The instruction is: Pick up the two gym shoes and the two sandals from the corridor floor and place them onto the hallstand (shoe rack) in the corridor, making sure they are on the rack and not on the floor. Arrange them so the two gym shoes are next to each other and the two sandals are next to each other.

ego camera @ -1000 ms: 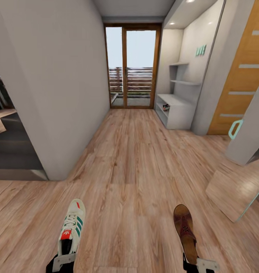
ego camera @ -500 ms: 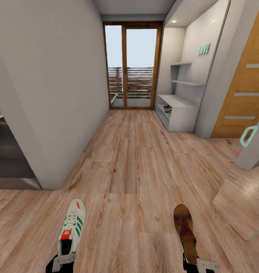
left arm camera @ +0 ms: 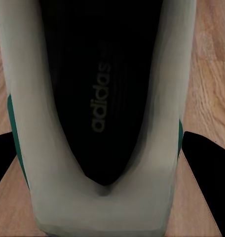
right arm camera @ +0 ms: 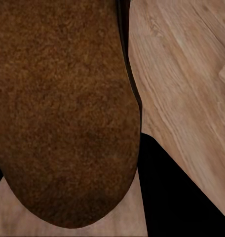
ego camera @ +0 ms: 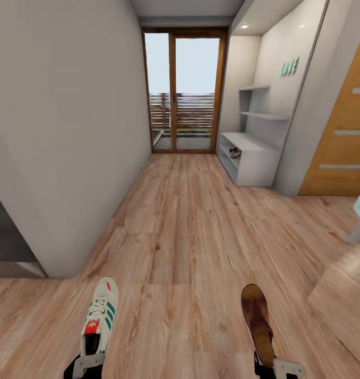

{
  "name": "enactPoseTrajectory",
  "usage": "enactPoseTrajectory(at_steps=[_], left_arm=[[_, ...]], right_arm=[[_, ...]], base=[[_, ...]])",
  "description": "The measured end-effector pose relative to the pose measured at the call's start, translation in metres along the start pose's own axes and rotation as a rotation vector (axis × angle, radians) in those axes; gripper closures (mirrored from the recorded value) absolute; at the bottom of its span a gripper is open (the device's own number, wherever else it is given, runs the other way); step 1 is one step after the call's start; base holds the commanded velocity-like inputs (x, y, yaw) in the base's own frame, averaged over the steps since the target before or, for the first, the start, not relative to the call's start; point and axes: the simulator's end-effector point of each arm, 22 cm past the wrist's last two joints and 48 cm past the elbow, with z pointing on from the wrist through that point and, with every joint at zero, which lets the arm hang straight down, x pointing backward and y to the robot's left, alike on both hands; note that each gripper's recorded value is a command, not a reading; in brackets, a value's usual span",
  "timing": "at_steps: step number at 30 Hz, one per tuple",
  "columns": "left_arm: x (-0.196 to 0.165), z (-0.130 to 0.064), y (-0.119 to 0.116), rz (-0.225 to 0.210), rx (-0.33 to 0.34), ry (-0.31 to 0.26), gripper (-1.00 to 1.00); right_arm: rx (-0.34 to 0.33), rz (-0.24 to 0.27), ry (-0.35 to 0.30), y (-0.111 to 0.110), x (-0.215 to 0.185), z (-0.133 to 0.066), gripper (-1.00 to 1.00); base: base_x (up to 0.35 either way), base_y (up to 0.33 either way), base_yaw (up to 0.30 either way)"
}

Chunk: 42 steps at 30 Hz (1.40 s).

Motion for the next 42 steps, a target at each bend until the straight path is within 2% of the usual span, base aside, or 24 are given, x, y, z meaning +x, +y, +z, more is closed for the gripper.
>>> enactPoseTrajectory(at_steps=[42], left_arm=[[-0.0001,0.0,0.0,0.0,0.0,-0.001,1.0]], right_arm=[[0.0,0.0,-0.001,-0.0001,-0.0004,0.0001,1.0]], base=[[0.338,0.0,0.0]])
